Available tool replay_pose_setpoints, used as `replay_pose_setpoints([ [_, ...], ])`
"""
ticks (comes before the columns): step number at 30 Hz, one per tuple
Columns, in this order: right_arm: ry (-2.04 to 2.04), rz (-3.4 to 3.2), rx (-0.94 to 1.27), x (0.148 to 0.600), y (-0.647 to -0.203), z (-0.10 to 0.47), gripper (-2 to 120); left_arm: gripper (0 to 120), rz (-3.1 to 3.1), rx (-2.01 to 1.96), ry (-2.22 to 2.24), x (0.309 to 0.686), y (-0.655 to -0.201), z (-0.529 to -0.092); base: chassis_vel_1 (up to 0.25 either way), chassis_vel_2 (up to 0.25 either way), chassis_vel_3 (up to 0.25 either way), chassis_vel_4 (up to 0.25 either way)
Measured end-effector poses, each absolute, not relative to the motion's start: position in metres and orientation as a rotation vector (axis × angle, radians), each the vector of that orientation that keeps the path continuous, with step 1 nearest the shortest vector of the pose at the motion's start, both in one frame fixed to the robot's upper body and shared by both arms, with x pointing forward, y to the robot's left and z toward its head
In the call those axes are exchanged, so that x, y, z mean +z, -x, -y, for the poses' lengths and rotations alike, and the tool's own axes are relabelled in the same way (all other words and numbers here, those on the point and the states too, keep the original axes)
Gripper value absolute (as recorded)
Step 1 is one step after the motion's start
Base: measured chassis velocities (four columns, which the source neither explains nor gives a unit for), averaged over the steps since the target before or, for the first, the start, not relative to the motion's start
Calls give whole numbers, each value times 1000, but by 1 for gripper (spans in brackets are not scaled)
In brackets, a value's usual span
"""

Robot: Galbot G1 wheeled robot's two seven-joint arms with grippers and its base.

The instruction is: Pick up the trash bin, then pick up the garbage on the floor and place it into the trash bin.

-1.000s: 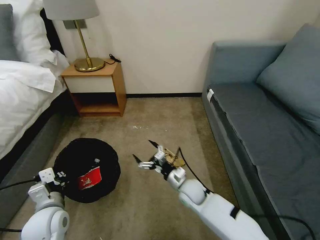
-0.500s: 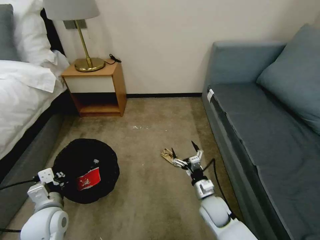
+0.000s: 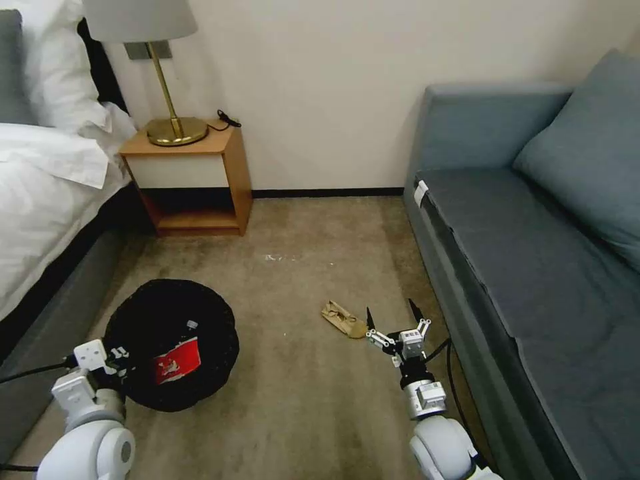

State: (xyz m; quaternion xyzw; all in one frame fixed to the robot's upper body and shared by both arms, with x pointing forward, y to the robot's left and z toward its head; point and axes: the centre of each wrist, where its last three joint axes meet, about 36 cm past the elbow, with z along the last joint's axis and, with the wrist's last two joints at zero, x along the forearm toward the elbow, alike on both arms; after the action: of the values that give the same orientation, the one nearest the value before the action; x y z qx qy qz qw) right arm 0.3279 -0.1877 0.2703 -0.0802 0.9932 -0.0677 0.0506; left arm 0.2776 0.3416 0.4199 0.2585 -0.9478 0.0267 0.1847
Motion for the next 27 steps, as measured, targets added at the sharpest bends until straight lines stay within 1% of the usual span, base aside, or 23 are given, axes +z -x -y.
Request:
replay_pose_setpoints([
  [6, 257, -3021, -203, 269, -332, 183, 100, 3, 2673, 75, -730, 421, -277, -343, -138, 118, 144, -119],
  [16, 303, -3021, -226, 264, -336, 180, 100, 3, 2670, 82, -732, 418, -279, -344, -69, 81, 77, -78],
  [27, 368, -3021, -294, 257, -341, 185, 100, 3, 2675, 80, -733, 418, -282, -346, -120, 103, 110, -106],
])
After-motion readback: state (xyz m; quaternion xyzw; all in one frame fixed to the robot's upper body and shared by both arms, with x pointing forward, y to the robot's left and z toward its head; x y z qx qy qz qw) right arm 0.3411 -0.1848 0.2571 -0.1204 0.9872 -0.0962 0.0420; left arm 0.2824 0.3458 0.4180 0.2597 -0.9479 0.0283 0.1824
